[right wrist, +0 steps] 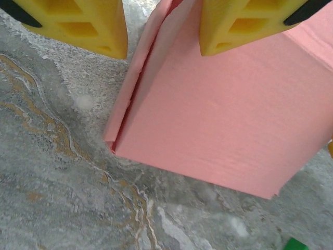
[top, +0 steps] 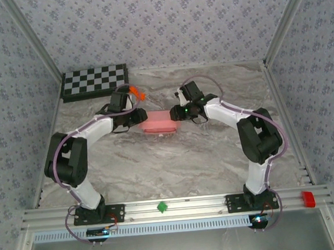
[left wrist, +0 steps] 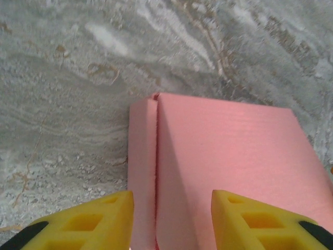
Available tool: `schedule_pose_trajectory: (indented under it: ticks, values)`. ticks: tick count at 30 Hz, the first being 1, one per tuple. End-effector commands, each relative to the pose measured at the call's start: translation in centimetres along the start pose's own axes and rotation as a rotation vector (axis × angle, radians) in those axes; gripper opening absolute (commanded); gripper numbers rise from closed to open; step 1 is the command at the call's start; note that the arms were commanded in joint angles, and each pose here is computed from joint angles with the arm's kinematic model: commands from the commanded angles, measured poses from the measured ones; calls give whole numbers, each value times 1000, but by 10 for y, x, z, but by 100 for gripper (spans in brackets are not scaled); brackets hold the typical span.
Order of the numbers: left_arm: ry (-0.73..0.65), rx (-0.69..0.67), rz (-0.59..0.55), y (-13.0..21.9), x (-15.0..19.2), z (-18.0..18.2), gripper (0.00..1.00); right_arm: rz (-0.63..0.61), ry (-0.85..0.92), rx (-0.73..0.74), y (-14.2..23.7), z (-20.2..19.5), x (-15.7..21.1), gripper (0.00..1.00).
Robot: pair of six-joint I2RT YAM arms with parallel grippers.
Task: Fold the paper box
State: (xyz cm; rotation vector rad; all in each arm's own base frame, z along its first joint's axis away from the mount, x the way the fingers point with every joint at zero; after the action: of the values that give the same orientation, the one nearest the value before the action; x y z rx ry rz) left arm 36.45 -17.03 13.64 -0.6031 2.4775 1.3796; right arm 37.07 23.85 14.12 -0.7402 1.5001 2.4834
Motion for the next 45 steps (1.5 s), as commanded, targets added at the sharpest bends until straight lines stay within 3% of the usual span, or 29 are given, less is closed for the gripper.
schedule_pose_trajectory:
  ticks: [1, 24, 45]
  values:
    - [17, 18, 33, -11, 9, 3, 42, 50, -30, 16, -10, -6, 7, 42]
    - [69, 17, 99, -27, 43, 5, 29, 143, -28, 13, -42, -17, 26, 33]
    - [142, -6, 99, -11, 98, -12, 29, 279, 224, 36, -51, -18, 25, 33]
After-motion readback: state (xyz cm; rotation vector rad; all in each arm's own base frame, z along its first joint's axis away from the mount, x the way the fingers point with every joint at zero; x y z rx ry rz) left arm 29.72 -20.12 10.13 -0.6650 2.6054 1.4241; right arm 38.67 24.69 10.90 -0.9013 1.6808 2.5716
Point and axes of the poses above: each hand's point on the last joint's axis, 136 mm out from that joint toward the fingers, its own y axis back along the fingers, its own z axis along the line the jaws close on, x = y × z, the point moved 6 cm from there along y, back along the fingers, and after that the axes turned 1 degree about y, right-handed, at the moved point
